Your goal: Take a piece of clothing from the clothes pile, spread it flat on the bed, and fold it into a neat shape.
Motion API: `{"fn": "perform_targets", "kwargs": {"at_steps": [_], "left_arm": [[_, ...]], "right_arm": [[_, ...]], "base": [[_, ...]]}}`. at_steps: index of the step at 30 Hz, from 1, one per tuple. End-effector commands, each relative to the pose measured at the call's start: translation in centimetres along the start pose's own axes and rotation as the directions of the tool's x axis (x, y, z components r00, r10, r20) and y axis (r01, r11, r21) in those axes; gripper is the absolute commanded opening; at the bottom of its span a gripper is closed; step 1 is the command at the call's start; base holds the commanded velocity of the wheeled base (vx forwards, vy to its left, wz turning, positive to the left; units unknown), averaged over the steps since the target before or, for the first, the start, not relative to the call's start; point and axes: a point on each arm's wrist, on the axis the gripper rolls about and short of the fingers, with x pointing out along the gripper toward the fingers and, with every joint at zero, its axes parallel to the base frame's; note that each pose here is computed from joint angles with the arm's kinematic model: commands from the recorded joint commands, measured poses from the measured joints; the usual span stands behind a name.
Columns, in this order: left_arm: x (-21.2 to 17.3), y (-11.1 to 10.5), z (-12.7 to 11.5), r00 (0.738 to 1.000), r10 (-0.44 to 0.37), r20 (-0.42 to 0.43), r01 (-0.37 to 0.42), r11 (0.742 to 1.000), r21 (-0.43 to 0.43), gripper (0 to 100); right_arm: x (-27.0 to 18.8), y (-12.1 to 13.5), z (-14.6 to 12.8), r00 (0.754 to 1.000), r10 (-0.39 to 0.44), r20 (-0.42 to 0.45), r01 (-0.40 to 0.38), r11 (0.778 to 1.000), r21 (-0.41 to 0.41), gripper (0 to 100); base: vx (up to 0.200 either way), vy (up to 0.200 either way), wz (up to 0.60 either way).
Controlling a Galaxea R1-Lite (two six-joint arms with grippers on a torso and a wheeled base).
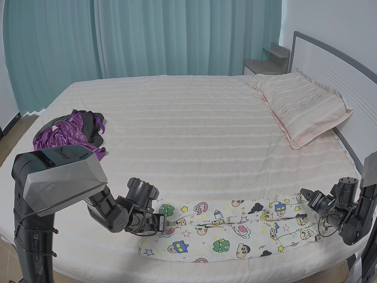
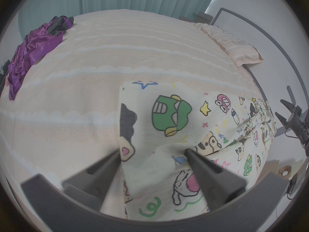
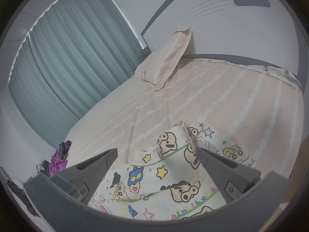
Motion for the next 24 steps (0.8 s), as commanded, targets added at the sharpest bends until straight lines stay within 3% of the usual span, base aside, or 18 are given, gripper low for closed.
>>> {"fn": "perform_targets", "kwargs": {"at_steps": [1, 14, 24], "left_arm": [[0.2, 0.0, 0.0, 1.0, 0.0, -0.002, 0.0, 1.0, -0.001, 0], [-1.6, 0.5, 1.2, 0.999, -0.001, 0.047, 0.003, 1.0, -0.024, 0], [-5.9, 3.8, 2.6, 0.997, 0.027, 0.071, -0.019, 0.993, -0.114, 0]], "right_arm": [[0.0, 0.0, 0.0, 1.0, 0.0, -0.002, 0.0, 1.0, -0.001, 100], [0.1, 0.0, 0.1, 1.0, -0.001, 0.004, 0.001, 1.0, 0.003, 100], [0.4, -0.3, 0.2, 1.0, -0.008, 0.007, 0.008, 1.0, 0.017, 100]], "base": [[0.0, 0.0, 0.0], [0.0, 0.0, 0.0], [0.0, 0.0, 0.0]]}}
